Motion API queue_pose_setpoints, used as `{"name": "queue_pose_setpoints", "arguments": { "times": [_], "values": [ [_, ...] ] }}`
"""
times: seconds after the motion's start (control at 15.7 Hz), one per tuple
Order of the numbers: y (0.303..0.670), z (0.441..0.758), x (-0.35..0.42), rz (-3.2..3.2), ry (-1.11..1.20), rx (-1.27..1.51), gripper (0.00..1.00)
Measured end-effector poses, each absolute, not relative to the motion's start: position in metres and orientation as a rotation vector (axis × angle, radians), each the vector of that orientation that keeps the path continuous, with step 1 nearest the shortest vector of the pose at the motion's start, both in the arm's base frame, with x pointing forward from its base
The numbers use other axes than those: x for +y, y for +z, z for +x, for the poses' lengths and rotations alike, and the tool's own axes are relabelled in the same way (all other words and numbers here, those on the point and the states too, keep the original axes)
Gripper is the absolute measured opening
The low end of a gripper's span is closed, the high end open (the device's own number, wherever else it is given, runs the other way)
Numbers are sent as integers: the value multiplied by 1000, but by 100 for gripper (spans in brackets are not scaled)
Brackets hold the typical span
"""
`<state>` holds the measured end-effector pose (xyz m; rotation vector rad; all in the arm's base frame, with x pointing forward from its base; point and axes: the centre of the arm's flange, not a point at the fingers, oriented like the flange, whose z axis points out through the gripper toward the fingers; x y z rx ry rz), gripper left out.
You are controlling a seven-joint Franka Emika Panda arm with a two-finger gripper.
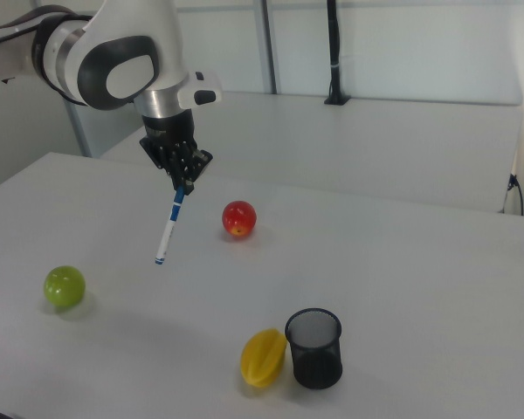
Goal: Take marker pen
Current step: 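Carry the marker toward the green apple and lower it to the table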
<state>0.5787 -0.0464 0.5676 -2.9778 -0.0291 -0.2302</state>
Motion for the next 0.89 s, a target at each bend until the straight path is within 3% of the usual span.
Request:
{"name": "queue_pose_setpoints", "arguments": {
  "times": [0.89],
  "values": [
    [468,609,22,-3008,41,-98,18]
  ]
}}
